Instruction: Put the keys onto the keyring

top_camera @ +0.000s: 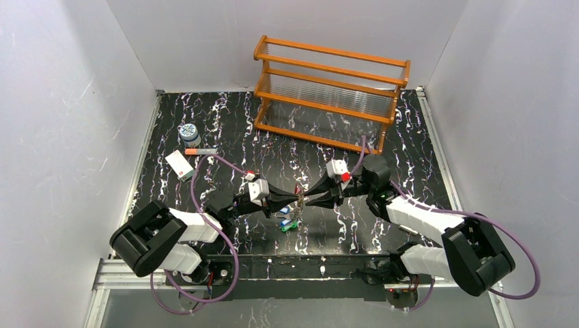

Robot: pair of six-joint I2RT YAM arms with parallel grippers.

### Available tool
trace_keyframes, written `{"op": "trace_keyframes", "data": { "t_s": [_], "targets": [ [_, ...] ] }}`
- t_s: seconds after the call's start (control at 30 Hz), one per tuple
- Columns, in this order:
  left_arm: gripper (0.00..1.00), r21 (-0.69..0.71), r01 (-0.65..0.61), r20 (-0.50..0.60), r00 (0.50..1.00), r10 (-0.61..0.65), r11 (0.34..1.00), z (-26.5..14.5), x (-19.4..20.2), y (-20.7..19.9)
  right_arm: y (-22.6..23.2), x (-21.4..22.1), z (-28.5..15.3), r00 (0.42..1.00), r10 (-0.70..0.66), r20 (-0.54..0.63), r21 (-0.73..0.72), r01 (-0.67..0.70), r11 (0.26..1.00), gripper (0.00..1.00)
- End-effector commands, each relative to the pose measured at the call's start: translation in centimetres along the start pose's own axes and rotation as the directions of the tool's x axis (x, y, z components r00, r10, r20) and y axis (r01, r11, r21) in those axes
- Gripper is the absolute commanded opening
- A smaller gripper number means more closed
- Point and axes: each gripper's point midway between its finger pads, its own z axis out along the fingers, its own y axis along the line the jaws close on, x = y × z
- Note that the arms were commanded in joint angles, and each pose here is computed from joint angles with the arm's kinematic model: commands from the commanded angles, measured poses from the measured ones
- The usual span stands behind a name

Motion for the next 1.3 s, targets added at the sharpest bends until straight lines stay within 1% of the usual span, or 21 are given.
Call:
{"op": "trace_keyframes", "data": {
  "t_s": [0.0, 0.17, 0.23, 0.5, 0.6, 0.67, 0.83, 0.87, 1.0, 1.1, 1.17, 1.27],
  "targets": [
    [0.00, 0.022, -0.043, 0.056, 0.998, 0.042, 0.999, 0.1, -1.5, -0.4, -1.4, -1.8, 0.4, 0.997, -0.065, 0.039, 0.004, 0.065, 0.998, 0.41],
    [0.00, 0.022, -0.042, 0.059, 0.997, 0.041, 0.999, 0.2, -1.6, -0.4, -1.7, -1.8, 0.8, 0.997, -0.062, 0.051, -0.011, 0.063, 0.998, 0.40],
    [0.00, 0.020, -0.040, 0.058, 0.998, 0.039, 0.999, 0.2, -1.6, -0.3, -1.7, -1.9, 0.9, 0.997, -0.059, 0.057, -0.021, 0.060, 0.998, 0.38],
    [0.00, 0.016, -0.034, 0.059, 0.998, 0.033, 0.999, 0.5, -1.6, -0.1, -1.6, -1.9, 1.6, 0.997, -0.039, 0.074, -0.053, 0.043, 0.998, 0.22],
    [0.00, 0.014, -0.034, 0.062, 0.998, 0.033, 0.999, 0.5, -1.7, -0.1, -1.5, -1.7, 1.7, 0.997, -0.028, 0.071, -0.063, 0.032, 0.997, 0.12],
    [0.00, 0.010, -0.035, 0.063, 0.997, 0.034, 0.999, 0.5, -1.8, 0.0, -1.4, -1.6, 1.7, 0.998, -0.019, 0.064, -0.063, 0.023, 0.998, 0.03],
    [0.01, -0.006, -0.043, 0.059, 0.997, 0.044, 0.999, 0.3, -1.7, 0.2, -1.7, -0.9, 1.5, 1.000, -0.022, 0.020, -0.039, 0.023, 0.999, 0.01],
    [0.04, -0.013, -0.047, 0.051, 0.998, 0.048, 0.999, 0.2, -1.5, 0.3, -1.8, -0.4, 1.4, 1.000, -0.005, -0.006, -0.028, 0.005, 1.000, 0.01],
    [0.28, -0.059, -0.076, 0.000, 0.997, 0.076, 0.995, -0.2, -0.9, 1.1, -2.2, 0.9, 0.9, 0.995, 0.019, -0.101, 0.003, -0.018, 1.000, 0.01],
    [0.41, -0.091, -0.109, -0.068, 0.992, 0.103, 0.990, -0.7, 0.3, 1.8, -2.3, 2.3, 0.5, 0.982, 0.034, -0.183, 0.008, -0.033, 0.999, 0.01],
    [0.43, -0.097, -0.122, -0.104, 0.988, 0.112, 0.988, -0.9, 0.7, 2.0, -2.2, 3.5, 0.0, 0.967, 0.055, -0.249, 0.020, -0.052, 0.998, 0.01],
    [0.44, -0.090, -0.130, -0.150, 0.982, 0.116, 0.987, -1.0, 1.4, 2.1, -1.9, 5.0, -0.5, 0.942, 0.075, -0.328, 0.030, -0.069, 0.997, 0.01]
  ]
}}
